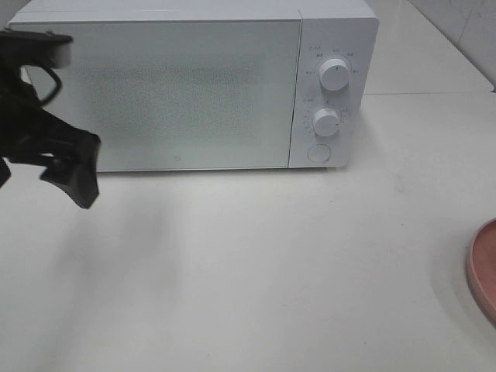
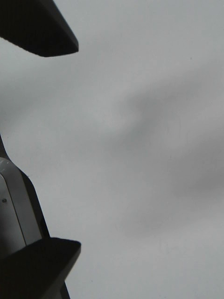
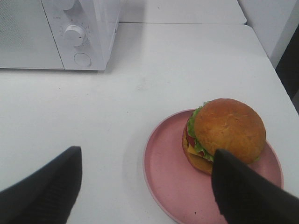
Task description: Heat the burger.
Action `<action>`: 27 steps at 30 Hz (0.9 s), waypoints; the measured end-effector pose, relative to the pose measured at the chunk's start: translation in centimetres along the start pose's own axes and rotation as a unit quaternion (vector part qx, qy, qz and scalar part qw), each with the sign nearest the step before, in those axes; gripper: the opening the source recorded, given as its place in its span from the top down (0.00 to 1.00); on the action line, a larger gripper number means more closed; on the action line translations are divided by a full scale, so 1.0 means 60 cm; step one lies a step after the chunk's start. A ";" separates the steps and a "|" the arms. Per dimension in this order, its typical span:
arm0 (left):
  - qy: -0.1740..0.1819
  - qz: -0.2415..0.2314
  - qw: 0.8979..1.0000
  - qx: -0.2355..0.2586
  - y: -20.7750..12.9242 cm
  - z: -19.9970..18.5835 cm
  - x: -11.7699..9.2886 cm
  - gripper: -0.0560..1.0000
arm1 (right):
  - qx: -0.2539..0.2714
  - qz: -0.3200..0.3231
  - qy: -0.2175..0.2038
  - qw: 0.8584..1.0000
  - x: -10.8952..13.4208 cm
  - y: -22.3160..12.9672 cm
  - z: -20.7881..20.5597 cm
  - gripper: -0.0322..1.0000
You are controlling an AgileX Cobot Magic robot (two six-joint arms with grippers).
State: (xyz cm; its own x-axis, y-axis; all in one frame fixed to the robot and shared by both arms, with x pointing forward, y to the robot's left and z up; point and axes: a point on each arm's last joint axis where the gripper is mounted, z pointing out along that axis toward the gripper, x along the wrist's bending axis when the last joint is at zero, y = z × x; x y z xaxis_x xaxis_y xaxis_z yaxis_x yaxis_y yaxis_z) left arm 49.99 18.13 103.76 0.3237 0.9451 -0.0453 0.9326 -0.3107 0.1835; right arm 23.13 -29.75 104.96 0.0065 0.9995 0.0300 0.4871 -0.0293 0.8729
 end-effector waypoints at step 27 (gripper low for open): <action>0.031 -0.149 0.983 -0.099 -0.235 -0.086 0.108 0.03 | 0.000 0.000 0.000 1.000 0.000 0.000 0.000 0.23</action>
State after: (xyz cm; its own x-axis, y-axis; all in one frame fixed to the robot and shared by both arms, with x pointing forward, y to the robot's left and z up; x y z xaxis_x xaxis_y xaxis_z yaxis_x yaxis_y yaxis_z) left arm 38.10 29.15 105.97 0.0249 0.9975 -0.0667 0.9331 0.0007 0.3597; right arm 23.13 -29.75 104.96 0.0065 0.9995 0.0300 0.4871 -0.0293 0.8729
